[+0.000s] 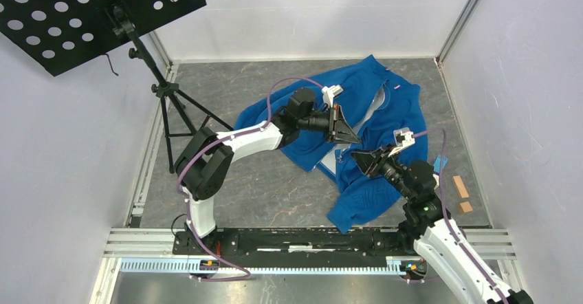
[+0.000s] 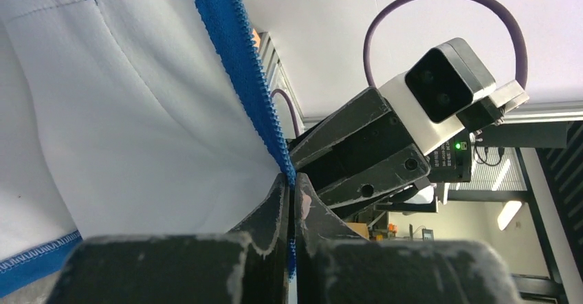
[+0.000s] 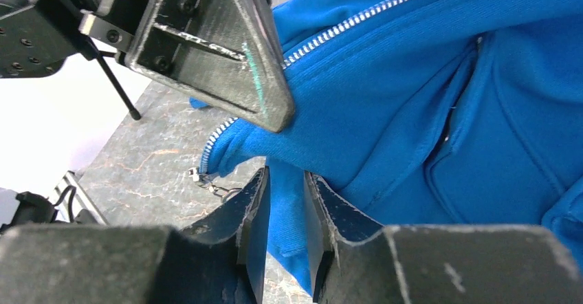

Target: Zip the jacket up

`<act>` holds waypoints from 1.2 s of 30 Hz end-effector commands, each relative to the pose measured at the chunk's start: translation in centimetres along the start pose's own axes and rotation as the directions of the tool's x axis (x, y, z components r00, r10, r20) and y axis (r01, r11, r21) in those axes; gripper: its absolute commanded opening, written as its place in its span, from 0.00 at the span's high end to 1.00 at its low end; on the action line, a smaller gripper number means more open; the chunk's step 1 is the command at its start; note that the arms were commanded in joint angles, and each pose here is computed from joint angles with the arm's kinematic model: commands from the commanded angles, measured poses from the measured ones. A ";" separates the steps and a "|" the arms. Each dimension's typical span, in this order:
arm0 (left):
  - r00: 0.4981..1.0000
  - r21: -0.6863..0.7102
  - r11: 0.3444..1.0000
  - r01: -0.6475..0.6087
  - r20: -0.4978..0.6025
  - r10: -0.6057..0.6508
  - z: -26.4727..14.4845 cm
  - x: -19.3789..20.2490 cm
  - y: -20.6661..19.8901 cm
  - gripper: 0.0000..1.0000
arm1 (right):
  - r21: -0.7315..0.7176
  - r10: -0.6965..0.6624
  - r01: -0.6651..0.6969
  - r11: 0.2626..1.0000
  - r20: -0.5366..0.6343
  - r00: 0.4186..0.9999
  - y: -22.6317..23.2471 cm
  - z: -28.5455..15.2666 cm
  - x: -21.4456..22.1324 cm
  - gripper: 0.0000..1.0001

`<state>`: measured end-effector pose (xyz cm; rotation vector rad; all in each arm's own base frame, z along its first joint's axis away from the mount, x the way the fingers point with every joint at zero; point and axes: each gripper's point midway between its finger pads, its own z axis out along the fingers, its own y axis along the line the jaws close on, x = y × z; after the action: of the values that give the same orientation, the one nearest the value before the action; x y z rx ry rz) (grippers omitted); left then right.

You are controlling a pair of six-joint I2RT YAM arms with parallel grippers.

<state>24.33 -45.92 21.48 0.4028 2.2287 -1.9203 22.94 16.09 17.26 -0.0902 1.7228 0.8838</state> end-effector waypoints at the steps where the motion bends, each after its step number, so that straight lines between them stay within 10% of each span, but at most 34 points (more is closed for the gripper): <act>1: 0.992 0.051 0.991 -0.127 -0.022 0.128 -1.4 -0.2 -4.2 0.98 | 0.062 -0.051 0.051 0.997 0.002 0.999 -1.0 0.2 -0.8 0.70; 23: 0.984 0.026 0.988 -0.155 -0.086 0.156 -2.2 1.0 -5.4 0.98 | 0.120 -0.012 0.015 0.993 -0.028 1.000 -1.6 -1.9 0.2 0.19; 33: 0.984 0.011 0.989 -0.148 -0.099 0.149 -2.2 1.6 -4.9 0.97 | 0.001 0.027 -0.027 1.000 -0.043 0.999 0.0 -0.2 0.8 0.30; 36: 0.984 -0.034 0.987 -0.155 -0.092 0.151 -2.1 1.6 -3.8 0.89 | -0.001 0.029 -0.029 1.000 -0.041 0.999 -0.1 -0.3 1.1 0.46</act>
<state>22.80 -44.66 22.62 0.5325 2.3034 -1.8244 22.34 15.75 15.23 -0.0706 1.8270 0.8631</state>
